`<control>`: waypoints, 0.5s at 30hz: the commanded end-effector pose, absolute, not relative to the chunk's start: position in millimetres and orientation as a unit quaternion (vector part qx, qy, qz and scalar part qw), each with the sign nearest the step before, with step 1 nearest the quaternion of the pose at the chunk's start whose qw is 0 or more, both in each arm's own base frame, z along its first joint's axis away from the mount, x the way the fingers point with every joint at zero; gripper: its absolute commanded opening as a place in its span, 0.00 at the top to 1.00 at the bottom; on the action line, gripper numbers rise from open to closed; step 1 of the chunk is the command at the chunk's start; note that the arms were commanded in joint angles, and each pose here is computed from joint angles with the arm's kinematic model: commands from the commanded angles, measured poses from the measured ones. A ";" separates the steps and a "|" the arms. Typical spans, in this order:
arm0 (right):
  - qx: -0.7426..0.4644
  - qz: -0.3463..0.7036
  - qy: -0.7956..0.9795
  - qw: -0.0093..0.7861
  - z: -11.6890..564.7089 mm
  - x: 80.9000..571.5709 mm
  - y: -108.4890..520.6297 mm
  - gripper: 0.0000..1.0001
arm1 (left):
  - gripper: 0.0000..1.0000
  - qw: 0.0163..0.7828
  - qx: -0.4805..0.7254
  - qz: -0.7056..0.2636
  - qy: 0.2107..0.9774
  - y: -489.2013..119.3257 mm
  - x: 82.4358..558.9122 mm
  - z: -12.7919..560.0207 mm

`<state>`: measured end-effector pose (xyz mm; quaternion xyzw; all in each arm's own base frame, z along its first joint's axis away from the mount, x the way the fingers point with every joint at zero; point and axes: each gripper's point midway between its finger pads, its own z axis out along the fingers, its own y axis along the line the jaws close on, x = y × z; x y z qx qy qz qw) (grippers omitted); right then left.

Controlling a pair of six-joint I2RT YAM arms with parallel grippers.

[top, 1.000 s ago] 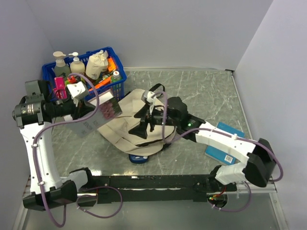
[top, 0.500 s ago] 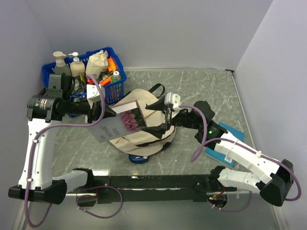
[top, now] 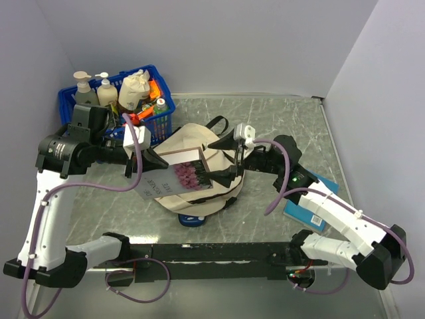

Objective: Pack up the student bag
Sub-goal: Pick up the book from the center of the board.

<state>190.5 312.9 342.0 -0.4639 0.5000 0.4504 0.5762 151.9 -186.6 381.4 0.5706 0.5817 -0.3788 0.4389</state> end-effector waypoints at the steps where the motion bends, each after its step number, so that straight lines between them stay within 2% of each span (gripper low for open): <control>1: -0.475 0.485 0.466 0.568 352.3 183.1 316.2 0.00 | 0.99 0.447 0.584 -0.390 0.554 -189.7 132.8 393.5; 9: -0.499 0.557 0.434 0.502 349.8 161.8 329.0 0.00 | 0.99 0.448 0.589 -0.388 0.550 -192.2 135.2 396.7; 15: -0.506 0.574 0.420 0.487 354.1 156.4 338.3 0.00 | 0.99 0.451 0.583 -0.391 0.552 -195.3 142.9 398.6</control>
